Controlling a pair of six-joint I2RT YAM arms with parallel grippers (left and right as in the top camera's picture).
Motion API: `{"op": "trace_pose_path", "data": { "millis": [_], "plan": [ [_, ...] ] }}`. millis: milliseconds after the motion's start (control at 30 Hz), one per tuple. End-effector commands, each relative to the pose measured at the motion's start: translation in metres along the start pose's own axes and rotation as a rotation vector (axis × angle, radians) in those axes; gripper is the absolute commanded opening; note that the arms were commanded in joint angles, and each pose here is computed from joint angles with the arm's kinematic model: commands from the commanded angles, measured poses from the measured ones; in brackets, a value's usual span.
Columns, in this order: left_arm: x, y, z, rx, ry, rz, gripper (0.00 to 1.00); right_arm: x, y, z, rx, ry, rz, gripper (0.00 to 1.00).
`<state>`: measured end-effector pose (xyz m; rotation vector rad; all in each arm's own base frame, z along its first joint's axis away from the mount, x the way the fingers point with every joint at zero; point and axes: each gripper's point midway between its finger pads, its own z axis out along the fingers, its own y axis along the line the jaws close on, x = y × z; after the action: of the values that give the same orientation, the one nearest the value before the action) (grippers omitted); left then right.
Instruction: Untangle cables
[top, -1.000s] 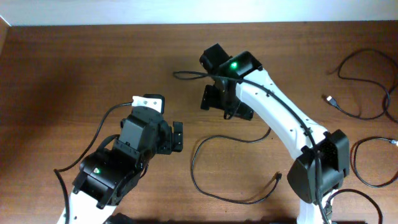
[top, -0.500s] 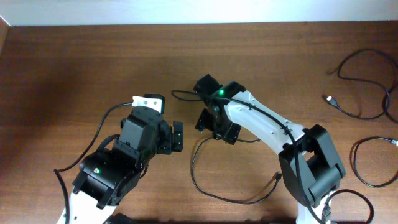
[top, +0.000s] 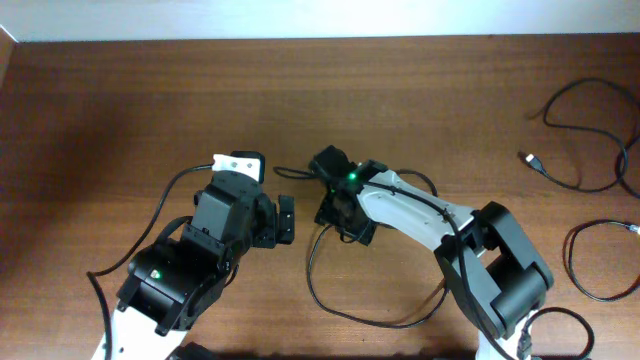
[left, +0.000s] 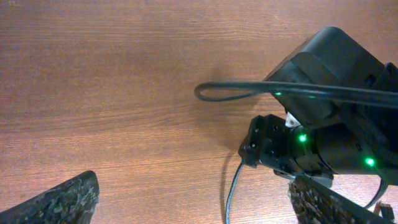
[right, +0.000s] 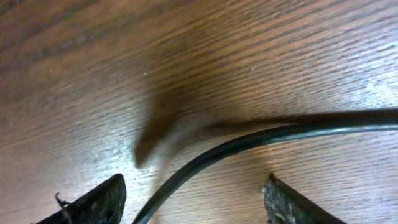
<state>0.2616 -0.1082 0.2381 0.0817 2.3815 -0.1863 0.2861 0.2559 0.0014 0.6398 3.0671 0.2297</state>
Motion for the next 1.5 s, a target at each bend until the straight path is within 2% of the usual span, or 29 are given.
{"op": "trace_pose_path", "data": {
  "millis": [0,100,133,267,400,567,667,733,800,867,967,1067,1133,1300,1467],
  "plan": [
    [-0.004,0.002,-0.002,-0.011,-0.014,-0.019,0.99,0.003,-0.013,0.014,0.038,-0.008,-0.001,0.57],
    [-0.004,0.002,-0.002,-0.011,-0.014,-0.019,0.99,0.004,-0.014,0.015,0.039,-0.007,-0.002,0.38],
    [-0.004,0.002,-0.002,-0.01,-0.014,-0.019,0.99,0.004,-0.014,0.015,0.04,-0.006,-0.006,0.36],
    [-0.004,0.002,-0.002,-0.011,-0.014,-0.019,0.99,0.003,-0.014,0.015,0.041,-0.01,-0.057,0.04],
    [-0.004,0.002,-0.002,-0.011,-0.014,-0.019,0.99,-0.015,-0.006,0.009,0.005,-0.041,-0.075,0.04],
    [-0.004,0.002,-0.002,-0.011,-0.014,-0.019,0.99,-0.068,0.031,-0.033,-0.158,-0.093,-0.091,0.04],
    [-0.004,0.002,-0.002,-0.011,-0.014,-0.019,0.99,-0.105,0.065,-0.09,-0.278,-0.172,-0.165,0.04],
    [-0.004,0.002,-0.002,-0.011,-0.014,-0.019,0.99,-0.131,0.089,-0.138,-0.359,-0.28,-0.249,0.04],
    [-0.004,0.002,-0.002,-0.011,-0.014,-0.019,0.99,-0.161,0.105,-0.196,-0.416,-0.431,-0.305,0.04],
    [-0.004,0.002,-0.002,-0.01,-0.014,-0.019,0.99,-0.192,0.105,-0.246,-0.43,-0.587,-0.261,0.04],
    [-0.004,0.002,-0.002,-0.01,-0.014,-0.019,0.99,-0.237,0.093,-0.324,-0.417,-0.87,-0.169,0.04],
    [-0.004,0.002,-0.002,-0.01,-0.014,-0.019,0.99,-0.269,0.084,-0.373,-0.339,-1.134,-0.195,0.04],
    [-0.004,0.002,-0.002,-0.01,-0.014,-0.019,0.99,-0.289,0.061,-0.396,-0.23,-1.272,-0.123,0.04],
    [-0.004,0.002,-0.002,-0.011,-0.014,-0.019,0.99,-0.322,0.011,-0.405,-0.125,-1.318,-0.02,0.04],
    [-0.004,0.002,-0.002,-0.011,-0.014,-0.019,0.99,-0.373,-0.048,-0.377,-0.022,-1.288,0.076,0.04]
  ]
}}
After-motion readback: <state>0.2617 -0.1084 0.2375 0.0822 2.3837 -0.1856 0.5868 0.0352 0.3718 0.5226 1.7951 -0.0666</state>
